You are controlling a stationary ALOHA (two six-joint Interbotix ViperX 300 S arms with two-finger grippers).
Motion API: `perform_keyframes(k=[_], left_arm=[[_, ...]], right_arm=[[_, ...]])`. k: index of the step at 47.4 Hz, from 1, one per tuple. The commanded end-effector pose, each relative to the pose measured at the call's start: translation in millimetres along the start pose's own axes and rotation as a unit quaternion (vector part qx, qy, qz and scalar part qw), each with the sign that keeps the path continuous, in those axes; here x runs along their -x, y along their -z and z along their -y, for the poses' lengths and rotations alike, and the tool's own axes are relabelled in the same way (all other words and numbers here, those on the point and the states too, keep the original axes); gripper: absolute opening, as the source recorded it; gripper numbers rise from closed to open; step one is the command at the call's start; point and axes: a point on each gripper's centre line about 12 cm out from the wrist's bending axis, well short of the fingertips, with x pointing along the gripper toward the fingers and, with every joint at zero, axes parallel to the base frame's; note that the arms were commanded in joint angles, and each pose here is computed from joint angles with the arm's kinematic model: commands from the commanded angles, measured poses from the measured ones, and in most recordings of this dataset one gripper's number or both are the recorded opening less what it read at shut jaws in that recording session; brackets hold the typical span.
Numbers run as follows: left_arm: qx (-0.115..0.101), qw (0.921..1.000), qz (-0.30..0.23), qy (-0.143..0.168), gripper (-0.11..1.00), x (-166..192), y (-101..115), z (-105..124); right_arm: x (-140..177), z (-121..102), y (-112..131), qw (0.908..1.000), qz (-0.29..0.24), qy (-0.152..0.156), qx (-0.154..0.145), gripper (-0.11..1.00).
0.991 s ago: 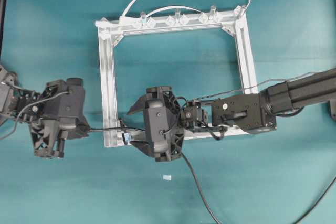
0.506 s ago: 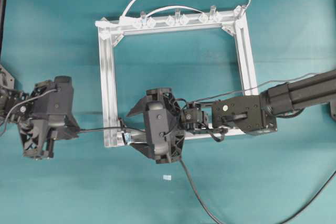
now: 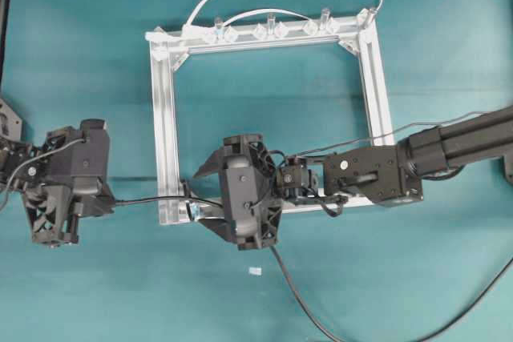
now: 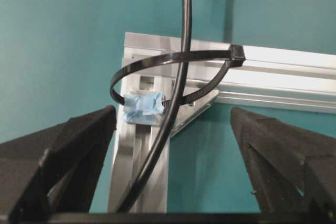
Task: Insert the wire through the string loop located on the left side.
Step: 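Open the right gripper and pull the cable leftward through the loop with the left gripper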
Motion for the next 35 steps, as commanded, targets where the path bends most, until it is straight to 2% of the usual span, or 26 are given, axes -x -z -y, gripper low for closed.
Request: perform_keyframes(k=[1, 2, 8, 11, 17, 35], left_arm=[[-0.001, 1.0, 0.007, 0.004, 0.22, 2, -4, 3], [-0.002, 1.0, 0.008, 0.004, 0.25, 2, -5, 3], [-0.006, 1.0, 0.008, 0.003, 0.62, 2, -5, 3], [-0.006, 0.9999, 0.008, 0.004, 0.76, 2, -5, 3], [-0.007, 0.9999, 0.008, 0.003, 0.69, 2, -4, 3], [-0.023, 0.9992, 0.031, 0.01, 0.7, 13, -6, 3]], right_arm=[[5, -2, -17, 0.9998, 0.022, -0.002, 0.0, 0.96], [4, -2, -16, 0.9998, 0.021, -0.002, 0.0, 0.96], [5, -2, -17, 0.9998, 0.022, -0.002, 0.0, 0.96], [5, -2, -16, 0.9998, 0.021, -0.002, 0.0, 0.96], [5, -2, -16, 0.9998, 0.021, -0.003, 0.0, 0.96], [11, -2, -25, 0.9996, 0.029, -0.003, 0.002, 0.96]])
